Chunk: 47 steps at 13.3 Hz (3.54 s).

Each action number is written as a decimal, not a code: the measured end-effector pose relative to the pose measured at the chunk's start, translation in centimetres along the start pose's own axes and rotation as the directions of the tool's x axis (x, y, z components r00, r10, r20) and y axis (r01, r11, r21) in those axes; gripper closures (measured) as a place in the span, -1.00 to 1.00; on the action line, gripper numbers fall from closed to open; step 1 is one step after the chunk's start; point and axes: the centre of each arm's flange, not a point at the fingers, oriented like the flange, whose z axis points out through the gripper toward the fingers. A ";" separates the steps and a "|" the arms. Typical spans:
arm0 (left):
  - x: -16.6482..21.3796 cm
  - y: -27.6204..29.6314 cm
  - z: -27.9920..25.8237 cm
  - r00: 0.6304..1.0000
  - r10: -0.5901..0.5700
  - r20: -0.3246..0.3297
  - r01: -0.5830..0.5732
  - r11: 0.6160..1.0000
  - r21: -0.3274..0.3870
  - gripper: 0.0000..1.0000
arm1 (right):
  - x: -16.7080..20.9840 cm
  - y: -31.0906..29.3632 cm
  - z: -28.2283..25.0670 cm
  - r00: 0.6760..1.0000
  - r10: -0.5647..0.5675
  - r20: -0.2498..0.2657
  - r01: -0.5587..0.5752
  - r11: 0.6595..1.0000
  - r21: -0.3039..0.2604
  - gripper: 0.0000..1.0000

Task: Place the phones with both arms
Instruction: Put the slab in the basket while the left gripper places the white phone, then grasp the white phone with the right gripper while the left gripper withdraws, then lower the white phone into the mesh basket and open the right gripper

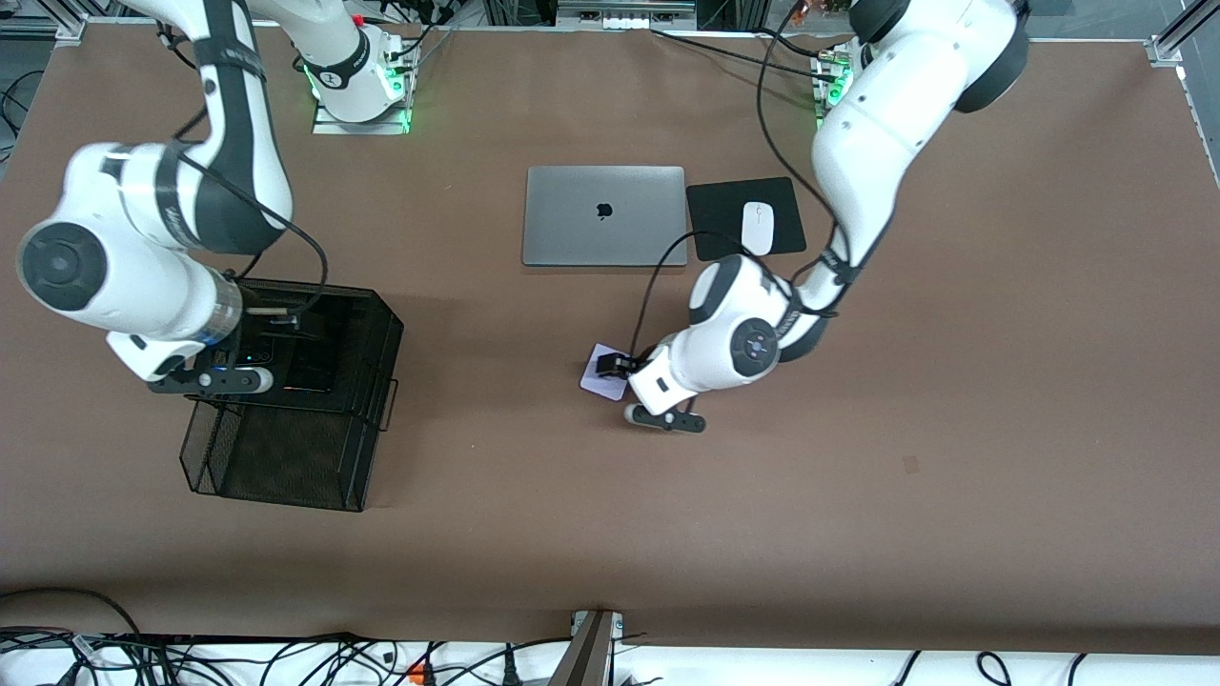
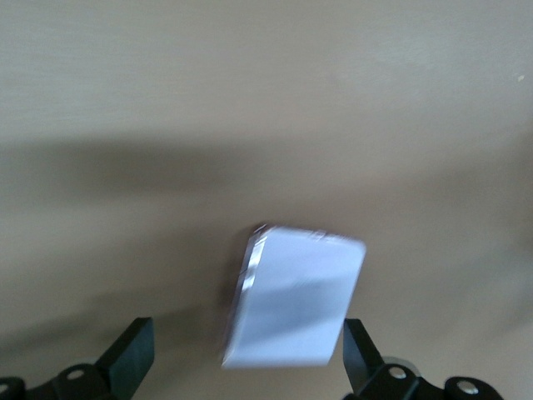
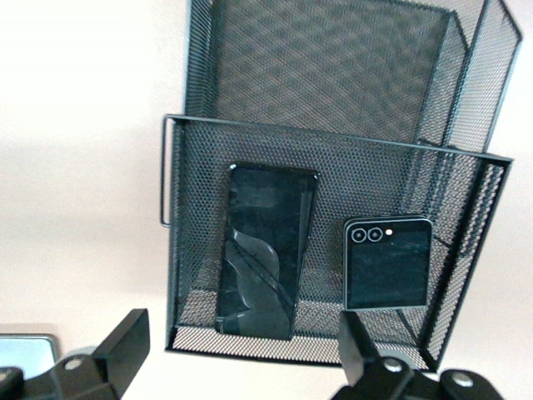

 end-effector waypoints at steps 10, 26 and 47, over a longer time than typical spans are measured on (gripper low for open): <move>-4.3 -13.8 -36.1 0.995 0.038 -0.090 0.020 0.823 0.568 -1.00 | -2.4 -24.7 2.4 0.974 0.221 -0.054 -0.217 0.973 0.076 -1.00; -18.8 -17.7 -47.1 0.967 0.005 -0.255 0.111 0.892 0.437 -1.00 | -1.8 -43.4 24.6 0.744 0.647 -0.165 -0.607 0.758 0.240 -1.00; -16.2 -18.1 -47.3 0.974 -0.014 -0.227 0.115 0.892 0.436 -1.00 | -2.1 -40.4 11.8 0.893 0.413 -0.181 -0.402 0.911 0.096 -0.69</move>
